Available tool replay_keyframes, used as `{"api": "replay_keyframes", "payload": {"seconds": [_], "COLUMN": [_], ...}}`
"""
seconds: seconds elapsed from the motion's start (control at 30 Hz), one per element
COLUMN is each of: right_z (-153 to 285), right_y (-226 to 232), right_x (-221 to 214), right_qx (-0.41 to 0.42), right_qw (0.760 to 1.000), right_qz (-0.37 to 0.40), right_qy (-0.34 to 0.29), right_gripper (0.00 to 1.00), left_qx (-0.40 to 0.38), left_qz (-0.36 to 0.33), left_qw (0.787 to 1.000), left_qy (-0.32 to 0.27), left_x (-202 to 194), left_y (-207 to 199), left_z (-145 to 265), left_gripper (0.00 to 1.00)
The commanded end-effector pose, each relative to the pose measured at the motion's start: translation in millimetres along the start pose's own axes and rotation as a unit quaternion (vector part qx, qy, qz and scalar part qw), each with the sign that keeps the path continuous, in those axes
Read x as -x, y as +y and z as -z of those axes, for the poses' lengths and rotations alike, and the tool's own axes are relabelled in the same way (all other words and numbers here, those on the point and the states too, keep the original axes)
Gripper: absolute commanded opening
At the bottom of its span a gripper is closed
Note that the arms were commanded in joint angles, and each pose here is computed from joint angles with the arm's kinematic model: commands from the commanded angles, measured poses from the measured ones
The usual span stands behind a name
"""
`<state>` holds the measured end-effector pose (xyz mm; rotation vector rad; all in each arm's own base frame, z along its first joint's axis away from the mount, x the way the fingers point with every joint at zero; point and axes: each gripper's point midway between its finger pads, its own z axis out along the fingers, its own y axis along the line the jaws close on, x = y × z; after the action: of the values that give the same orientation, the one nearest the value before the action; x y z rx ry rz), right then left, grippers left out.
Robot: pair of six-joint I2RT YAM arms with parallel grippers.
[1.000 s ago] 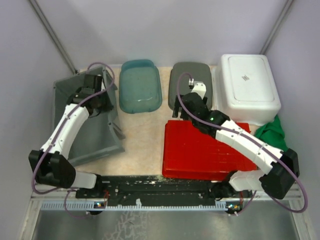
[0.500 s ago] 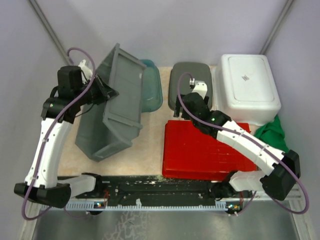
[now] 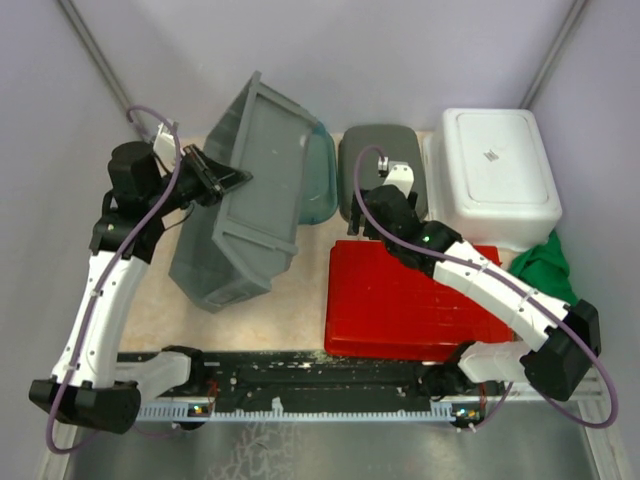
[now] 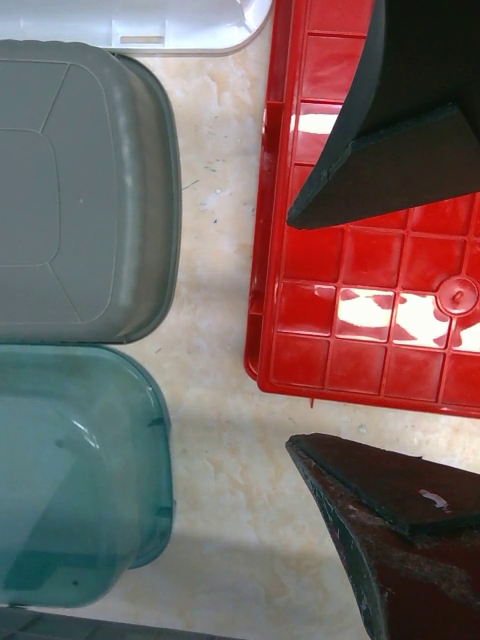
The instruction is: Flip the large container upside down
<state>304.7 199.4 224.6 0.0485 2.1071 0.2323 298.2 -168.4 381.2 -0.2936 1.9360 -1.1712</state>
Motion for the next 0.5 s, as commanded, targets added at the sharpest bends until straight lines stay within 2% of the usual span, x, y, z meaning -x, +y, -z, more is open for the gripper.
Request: {"api": "replay_keyframes", "payload": {"seconds": [0.0, 0.3, 0.37, 0.47], "right_z": [8, 0, -10, -29], "right_y": [2, 29, 38, 55], "right_x": [17, 13, 12, 14], "right_qx": [0.012, 0.070, 0.083, 0.109], "right_qw": [1.000, 0.997, 0.996, 0.992], "right_qz": [-0.010, -0.025, -0.031, -0.055], "right_qy": [-0.021, -0.015, -0.017, -0.012], "right_gripper": [0.84, 0.81, 0.75, 0.57], "left_qx": [-0.179, -0.071, -0.065, -0.058], "left_qz": [-0.064, -0.048, -0.055, -0.078], "left_qw": [0.981, 0.990, 0.987, 0.979], "left_qy": [-0.027, -0.112, -0.138, -0.179], "left_x": [24, 50, 61, 83], "left_y": [-106, -80, -85, -103], "left_z": [37, 46, 52, 66], "left_gripper": [0.00, 0.00, 0.00, 0.00]}}
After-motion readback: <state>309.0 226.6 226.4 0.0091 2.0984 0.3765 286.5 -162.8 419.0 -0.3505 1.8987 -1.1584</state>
